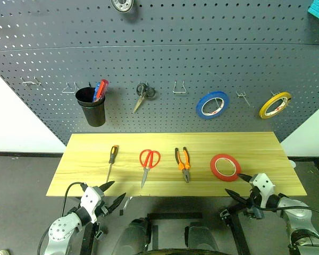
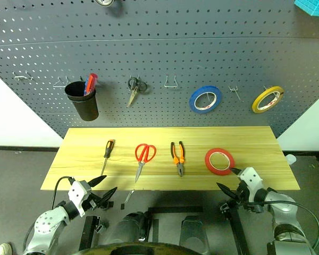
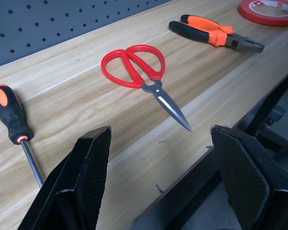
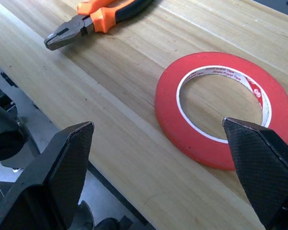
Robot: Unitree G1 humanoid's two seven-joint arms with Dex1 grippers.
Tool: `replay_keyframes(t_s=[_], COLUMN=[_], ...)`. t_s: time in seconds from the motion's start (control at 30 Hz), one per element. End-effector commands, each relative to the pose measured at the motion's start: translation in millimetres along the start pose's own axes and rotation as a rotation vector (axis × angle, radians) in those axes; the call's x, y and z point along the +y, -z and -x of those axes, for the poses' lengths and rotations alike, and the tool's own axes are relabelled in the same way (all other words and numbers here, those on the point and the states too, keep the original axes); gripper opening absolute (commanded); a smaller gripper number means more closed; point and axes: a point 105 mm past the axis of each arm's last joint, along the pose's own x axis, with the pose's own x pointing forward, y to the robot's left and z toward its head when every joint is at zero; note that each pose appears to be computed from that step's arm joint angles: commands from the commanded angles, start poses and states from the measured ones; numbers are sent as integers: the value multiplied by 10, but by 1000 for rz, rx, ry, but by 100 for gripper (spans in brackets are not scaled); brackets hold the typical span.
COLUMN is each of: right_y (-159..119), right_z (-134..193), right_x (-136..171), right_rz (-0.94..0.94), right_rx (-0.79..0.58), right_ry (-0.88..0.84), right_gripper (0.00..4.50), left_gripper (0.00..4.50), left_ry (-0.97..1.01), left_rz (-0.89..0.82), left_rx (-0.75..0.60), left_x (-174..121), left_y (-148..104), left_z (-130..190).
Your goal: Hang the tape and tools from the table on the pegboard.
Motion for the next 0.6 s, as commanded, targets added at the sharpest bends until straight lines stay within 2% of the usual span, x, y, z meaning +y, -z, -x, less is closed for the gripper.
replay_keyframes(t_s=[0.03, 0.13, 0.27, 0.4, 0.6], right_y=[-98, -117, -149, -414, -541], right_z=[-30, -95, -208, -463, -673], right_x=[-46, -71, -66, -63, -107], right_rz=[38, 72, 94, 157, 124], right_rx=[-29, 0, 35, 19, 132], right_ry=[10, 21, 0, -39, -42], right_gripper=[450, 450, 450, 450, 450], left_gripper=[345, 345, 345, 345, 345], left_ry=[6, 15, -14, 97, 332], left_rz=[-17, 2, -30, -78, -40], left_rx=[14, 91, 150, 107, 95], left_x=[11, -1, 43, -83, -354], left_y=[-9, 86, 84, -161, -328], left_z=[-16, -59, -171, -440, -619])
